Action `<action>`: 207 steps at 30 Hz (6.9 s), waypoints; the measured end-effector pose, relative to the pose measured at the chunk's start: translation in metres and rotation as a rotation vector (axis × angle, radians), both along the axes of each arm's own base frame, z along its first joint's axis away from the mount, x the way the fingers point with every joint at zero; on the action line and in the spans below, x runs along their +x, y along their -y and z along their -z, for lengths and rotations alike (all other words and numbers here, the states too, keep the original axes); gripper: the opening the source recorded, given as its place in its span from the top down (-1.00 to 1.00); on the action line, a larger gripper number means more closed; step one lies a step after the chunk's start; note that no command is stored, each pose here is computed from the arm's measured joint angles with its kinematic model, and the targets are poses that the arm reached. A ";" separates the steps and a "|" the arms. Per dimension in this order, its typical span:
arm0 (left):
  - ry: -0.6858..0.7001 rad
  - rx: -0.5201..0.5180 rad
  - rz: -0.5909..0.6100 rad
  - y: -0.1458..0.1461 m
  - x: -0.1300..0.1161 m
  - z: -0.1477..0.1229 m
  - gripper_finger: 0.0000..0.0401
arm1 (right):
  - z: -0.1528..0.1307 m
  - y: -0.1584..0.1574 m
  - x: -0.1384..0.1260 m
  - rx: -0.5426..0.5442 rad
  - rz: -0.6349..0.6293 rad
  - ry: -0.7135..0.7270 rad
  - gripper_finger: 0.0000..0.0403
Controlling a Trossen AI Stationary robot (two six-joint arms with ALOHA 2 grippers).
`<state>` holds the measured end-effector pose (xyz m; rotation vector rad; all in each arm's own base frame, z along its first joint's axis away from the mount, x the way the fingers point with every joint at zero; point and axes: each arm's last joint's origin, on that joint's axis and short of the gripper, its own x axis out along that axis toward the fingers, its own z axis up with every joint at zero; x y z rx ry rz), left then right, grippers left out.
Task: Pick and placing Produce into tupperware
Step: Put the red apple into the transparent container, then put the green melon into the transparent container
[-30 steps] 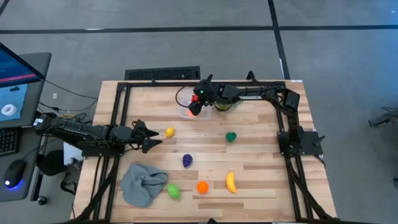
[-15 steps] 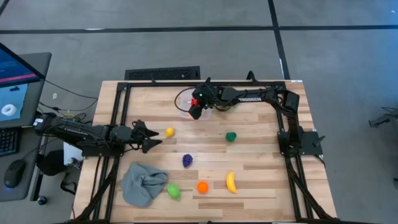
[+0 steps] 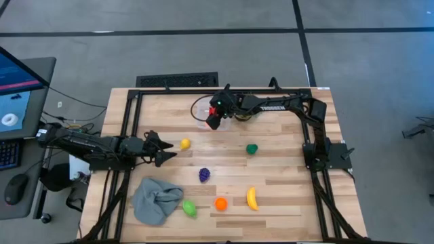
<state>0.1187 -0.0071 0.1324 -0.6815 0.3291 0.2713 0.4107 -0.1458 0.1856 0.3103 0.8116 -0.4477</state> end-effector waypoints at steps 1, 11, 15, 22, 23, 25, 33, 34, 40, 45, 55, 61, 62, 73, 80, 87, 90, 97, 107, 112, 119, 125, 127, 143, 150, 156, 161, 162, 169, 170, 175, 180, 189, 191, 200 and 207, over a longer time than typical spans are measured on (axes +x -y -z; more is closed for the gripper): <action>0.000 0.000 0.000 0.000 0.000 0.000 -0.61 | 0.000 0.000 0.000 0.000 0.001 0.000 -0.50; 0.000 0.000 0.000 0.000 0.000 0.000 -0.61 | 0.005 0.000 -0.005 0.016 0.005 -0.043 -0.50; 0.000 0.000 0.001 0.000 0.000 0.000 -0.61 | 0.004 0.001 -0.004 0.013 0.006 -0.035 -0.50; 0.000 -0.002 0.004 0.000 0.000 0.000 -0.61 | 0.004 0.000 -0.004 0.034 -0.003 -0.030 -0.50; 0.000 -0.002 0.004 0.000 0.000 0.000 -0.61 | 0.004 0.000 -0.004 0.034 -0.004 -0.030 -0.50; 0.000 -0.002 0.004 0.000 0.000 0.000 -0.61 | 0.004 0.000 -0.004 0.034 -0.003 -0.030 -0.50; 0.000 -0.002 0.003 0.000 0.000 0.000 -0.61 | 0.004 0.000 -0.004 0.035 -0.003 -0.029 -0.50; 0.000 -0.002 0.003 0.000 0.000 0.000 -0.61 | 0.004 0.000 -0.004 0.035 -0.003 -0.029 -0.50; 0.000 -0.001 0.003 0.000 0.000 0.000 -0.61 | 0.004 0.000 -0.004 0.037 -0.005 -0.028 -0.53; 0.000 -0.001 0.002 0.000 0.000 0.000 -0.61 | 0.004 0.000 -0.004 0.042 0.001 -0.027 -0.71; 0.000 -0.001 0.002 0.000 0.000 0.000 -0.61 | 0.004 0.000 -0.004 0.053 0.014 -0.022 -0.75; 0.000 0.000 0.000 0.000 0.000 0.000 -0.61 | 0.004 -0.003 -0.003 0.075 -0.015 -0.017 -0.69; 0.001 0.000 -0.002 0.000 0.000 0.000 -0.61 | 0.004 -0.003 -0.003 0.080 -0.020 -0.017 -0.69; 0.001 -0.004 -0.003 0.000 0.000 0.000 -0.61 | 0.003 -0.006 -0.003 0.086 -0.035 -0.023 -0.67; 0.001 -0.006 -0.003 0.000 0.000 0.000 -0.61 | 0.004 -0.008 -0.007 0.089 -0.055 -0.073 -0.66; 0.001 -0.006 -0.003 0.000 0.000 0.000 -0.61 | 0.003 -0.010 -0.007 0.083 -0.073 -0.086 -0.65; 0.002 -0.006 -0.003 0.000 0.000 0.000 -0.61 | -0.001 -0.009 -0.005 0.076 -0.079 -0.081 -0.64; 0.002 -0.008 -0.004 0.000 0.000 0.000 -0.61 | -0.010 -0.007 -0.003 0.065 -0.092 -0.093 -0.63; 0.002 -0.013 -0.005 0.000 0.000 0.000 -0.61 | -0.021 -0.010 -0.012 0.078 -0.137 -0.220 -0.63; 0.002 -0.011 -0.006 0.000 0.000 0.000 -0.61 | -0.042 -0.012 -0.016 0.048 -0.134 -0.165 -0.63; 0.002 -0.011 -0.006 0.000 0.000 0.000 -0.61 | -0.072 -0.015 -0.027 0.004 -0.119 -0.102 -0.63; 0.003 -0.012 -0.006 0.000 0.000 0.000 -0.61 | -0.084 -0.035 -0.032 0.016 -0.152 -0.117 -0.63; 0.003 -0.012 -0.006 0.000 0.000 0.000 -0.61 | -0.087 -0.044 -0.033 0.018 -0.172 -0.126 -0.63; 0.002 -0.188 0.050 0.003 0.000 0.001 -0.61 | -0.119 -0.117 -0.046 -0.008 -0.320 -0.106 -0.63; 0.001 -0.154 0.050 0.003 0.000 0.001 -0.61 | -0.145 -0.142 -0.062 -0.073 -0.286 -0.044 -0.63; 0.058 -0.196 0.054 0.004 0.002 -0.004 -0.61 | -0.163 -0.158 -0.080 -0.119 -0.226 -0.007 -0.63; 0.186 -0.171 0.193 0.007 0.006 -0.018 -0.61 | -0.174 -0.175 -0.092 -0.153 -0.196 0.026 -0.63; 0.210 -0.142 0.219 0.008 0.007 -0.023 -0.61 | -0.176 -0.179 -0.095 -0.162 -0.191 0.033 -0.63; 0.287 0.185 0.304 0.009 0.016 -0.082 -0.61 | -0.181 -0.199 -0.109 -0.238 -0.118 0.030 -0.63; 0.271 0.229 0.317 0.009 0.018 -0.089 -0.61 | -0.181 -0.202 -0.111 -0.246 -0.103 0.029 -0.63; 0.108 0.428 0.404 0.010 0.026 -0.117 -0.61 | -0.178 -0.217 -0.120 -0.299 -0.010 0.051 -0.63; -0.002 0.543 0.475 0.012 0.038 -0.125 -0.61 | -0.164 -0.241 -0.139 -0.337 0.089 0.130 -0.63; -0.024 0.423 0.547 0.018 0.051 -0.118 -0.61 | -0.118 -0.282 -0.197 -0.267 0.161 0.274 -0.56; 0.002 0.396 0.547 0.021 0.054 -0.119 -0.61 | -0.109 -0.285 -0.213 -0.237 0.176 0.316 -0.53; -0.009 0.402 0.590 0.052 0.081 -0.140 -0.61 | -0.068 -0.286 -0.277 -0.098 0.235 0.547 -0.47; -0.172 0.463 0.649 0.082 0.110 -0.137 -0.61 | -0.038 -0.283 -0.297 -0.045 0.242 0.674 -0.47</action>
